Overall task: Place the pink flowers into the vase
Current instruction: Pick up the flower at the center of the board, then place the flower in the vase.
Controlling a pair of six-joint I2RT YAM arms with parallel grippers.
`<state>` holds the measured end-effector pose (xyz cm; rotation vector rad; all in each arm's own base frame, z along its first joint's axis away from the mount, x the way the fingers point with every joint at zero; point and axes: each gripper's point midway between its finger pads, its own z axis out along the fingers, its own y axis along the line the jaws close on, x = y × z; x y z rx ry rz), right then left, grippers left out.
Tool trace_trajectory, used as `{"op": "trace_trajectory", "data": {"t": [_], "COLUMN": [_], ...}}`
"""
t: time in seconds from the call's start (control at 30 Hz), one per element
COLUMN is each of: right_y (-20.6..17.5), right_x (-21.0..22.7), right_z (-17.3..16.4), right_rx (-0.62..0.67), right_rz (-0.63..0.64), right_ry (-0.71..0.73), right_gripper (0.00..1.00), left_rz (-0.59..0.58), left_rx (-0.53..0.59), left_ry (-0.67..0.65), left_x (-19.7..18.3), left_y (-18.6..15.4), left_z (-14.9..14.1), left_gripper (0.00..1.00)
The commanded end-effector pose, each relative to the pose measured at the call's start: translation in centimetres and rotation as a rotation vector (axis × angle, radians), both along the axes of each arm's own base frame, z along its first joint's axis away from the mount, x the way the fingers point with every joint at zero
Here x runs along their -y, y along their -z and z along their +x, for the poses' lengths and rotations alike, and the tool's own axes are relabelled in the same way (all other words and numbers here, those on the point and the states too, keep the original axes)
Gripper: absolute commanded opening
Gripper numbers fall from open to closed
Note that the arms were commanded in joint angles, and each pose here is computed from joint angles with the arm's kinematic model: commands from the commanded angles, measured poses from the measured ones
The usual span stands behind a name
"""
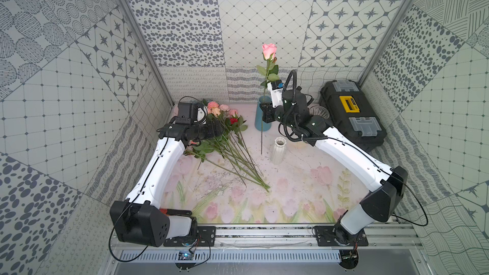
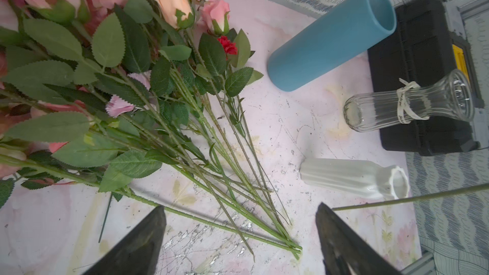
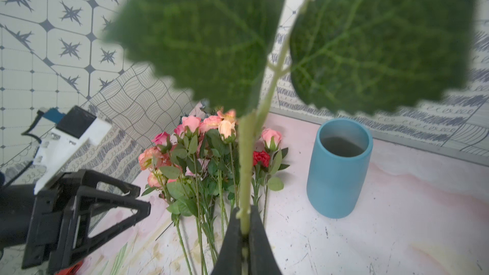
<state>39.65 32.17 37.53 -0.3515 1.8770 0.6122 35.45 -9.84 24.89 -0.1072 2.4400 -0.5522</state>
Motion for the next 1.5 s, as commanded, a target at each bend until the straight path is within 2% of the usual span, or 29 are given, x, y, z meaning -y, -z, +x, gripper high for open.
{"op": "trace_trajectory", "data": {"t": [0.0, 0.17, 0.47, 0.93, 1.23, 1.47], "right_y": [-3.8, -6.0, -10.3, -16.3, -16.0, -13.2], "right_x": [0.6, 1.4, 3.7, 6.3, 6.7, 6.6], "right_z": [1.8, 3.5, 6.4, 9.6, 12.3, 14.5], "right_rx": [0.125, 0.194, 0.302, 0.457, 0.467, 0.428], "right_rz": [0.054, 0.085, 0.16, 0.181, 0.163, 0.148], "right_ry": [0.067, 0.113, 0.168, 0.261, 0.306, 0.329], "right_gripper": [0.0, 0.0, 0.0, 0.0, 0.0, 0.0], "left_rz": [0.084, 0.054, 0.037, 0.023, 0.02, 0.013], "left_rx": [0.001, 0.011, 0.137, 0.111, 0.109, 0.105], "left_ry": [-0.055, -0.056, -0.083, -0.094, -0.095, -0.096], "left_x": [-2.0, -2.0, -2.9, -3.3, -3.5, -3.5], "left_y": [0.4, 0.2, -1.2, -0.7, -0.7, -0.7], "left_z": [0.0, 0.0, -0.3, 0.0, 0.0, 0.1], "left_gripper": [0.89, 0.89, 0.9, 0.9, 0.9, 0.9]}}
